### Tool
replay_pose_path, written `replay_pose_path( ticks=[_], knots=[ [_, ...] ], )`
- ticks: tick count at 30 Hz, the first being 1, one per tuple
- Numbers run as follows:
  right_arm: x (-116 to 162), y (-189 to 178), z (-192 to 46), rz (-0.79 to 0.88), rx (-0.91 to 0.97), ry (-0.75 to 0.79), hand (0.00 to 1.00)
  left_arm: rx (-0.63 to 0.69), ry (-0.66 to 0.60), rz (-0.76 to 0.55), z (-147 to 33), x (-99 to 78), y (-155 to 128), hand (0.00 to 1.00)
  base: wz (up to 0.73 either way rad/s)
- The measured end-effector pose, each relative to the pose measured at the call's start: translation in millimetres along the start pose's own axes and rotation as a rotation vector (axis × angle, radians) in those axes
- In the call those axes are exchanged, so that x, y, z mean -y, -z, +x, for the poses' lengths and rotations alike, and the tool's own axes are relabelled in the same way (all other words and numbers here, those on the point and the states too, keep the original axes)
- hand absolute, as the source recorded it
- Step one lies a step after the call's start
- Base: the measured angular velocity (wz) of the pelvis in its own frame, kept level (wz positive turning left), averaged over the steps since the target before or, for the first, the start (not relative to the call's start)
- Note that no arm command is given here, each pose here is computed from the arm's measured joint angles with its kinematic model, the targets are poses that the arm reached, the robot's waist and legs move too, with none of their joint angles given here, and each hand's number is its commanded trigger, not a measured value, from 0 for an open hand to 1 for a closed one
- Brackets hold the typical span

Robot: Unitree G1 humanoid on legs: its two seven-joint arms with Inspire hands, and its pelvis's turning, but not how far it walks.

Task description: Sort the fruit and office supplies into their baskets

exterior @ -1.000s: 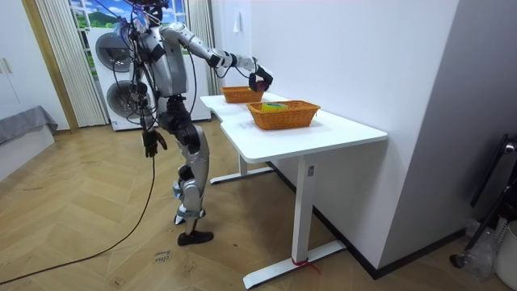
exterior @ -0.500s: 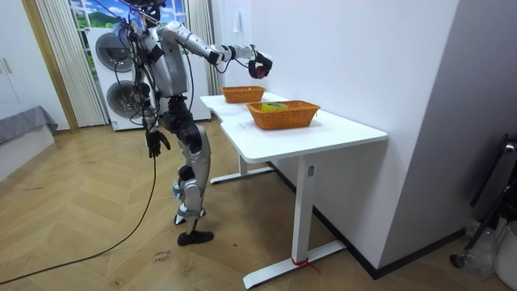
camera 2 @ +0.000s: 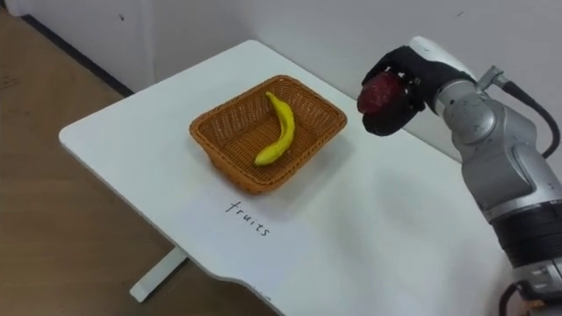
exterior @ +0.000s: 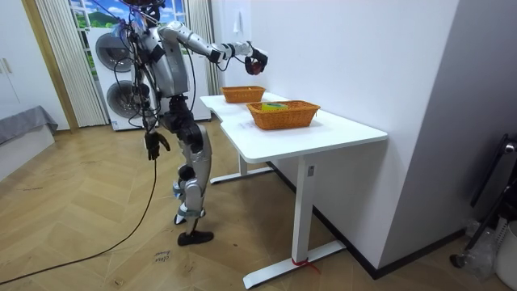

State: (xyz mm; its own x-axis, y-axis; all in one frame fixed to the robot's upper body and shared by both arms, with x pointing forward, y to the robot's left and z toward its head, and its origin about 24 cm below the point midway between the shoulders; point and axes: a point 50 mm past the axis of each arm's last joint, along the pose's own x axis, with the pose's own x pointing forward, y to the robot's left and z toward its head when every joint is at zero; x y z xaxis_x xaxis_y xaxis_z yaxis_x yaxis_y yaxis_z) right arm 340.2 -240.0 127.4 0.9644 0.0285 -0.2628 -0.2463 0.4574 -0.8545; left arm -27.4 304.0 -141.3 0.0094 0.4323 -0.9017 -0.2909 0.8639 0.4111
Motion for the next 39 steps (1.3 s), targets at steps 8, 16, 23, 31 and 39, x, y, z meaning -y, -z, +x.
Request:
replay_pose_path(
  ticks=[8,16,23,31,39],
  knots=[
    [-7.9,-6.0,1.6,-0.055,0.006,-0.02,1.0,-0.004,0.009,0.001,0.2,-0.2,0.6,0.0,0.02],
    [-27.7,-16.4,5.1,-0.086,0.04,-0.075,1.0,0.0,-0.003,0.002,0.3,-3.3,-0.8,0.0,0.0],
    [-29.2,-17.4,5.6,-0.087,0.043,-0.067,1.0,0.003,-0.026,0.002,0.3,-5.5,-1.1,0.0,0.06],
    [-44.8,-12.7,8.9,-0.116,0.016,-0.115,0.7,-0.013,-0.038,0.007,0.8,-11.1,2.1,0.0,0.11],
    [-48.1,-7.4,10.2,-0.119,-0.008,-0.13,0.0,-0.015,-0.031,0.009,0.7,-12.2,2.2,0.0,0.02]
  ],
)
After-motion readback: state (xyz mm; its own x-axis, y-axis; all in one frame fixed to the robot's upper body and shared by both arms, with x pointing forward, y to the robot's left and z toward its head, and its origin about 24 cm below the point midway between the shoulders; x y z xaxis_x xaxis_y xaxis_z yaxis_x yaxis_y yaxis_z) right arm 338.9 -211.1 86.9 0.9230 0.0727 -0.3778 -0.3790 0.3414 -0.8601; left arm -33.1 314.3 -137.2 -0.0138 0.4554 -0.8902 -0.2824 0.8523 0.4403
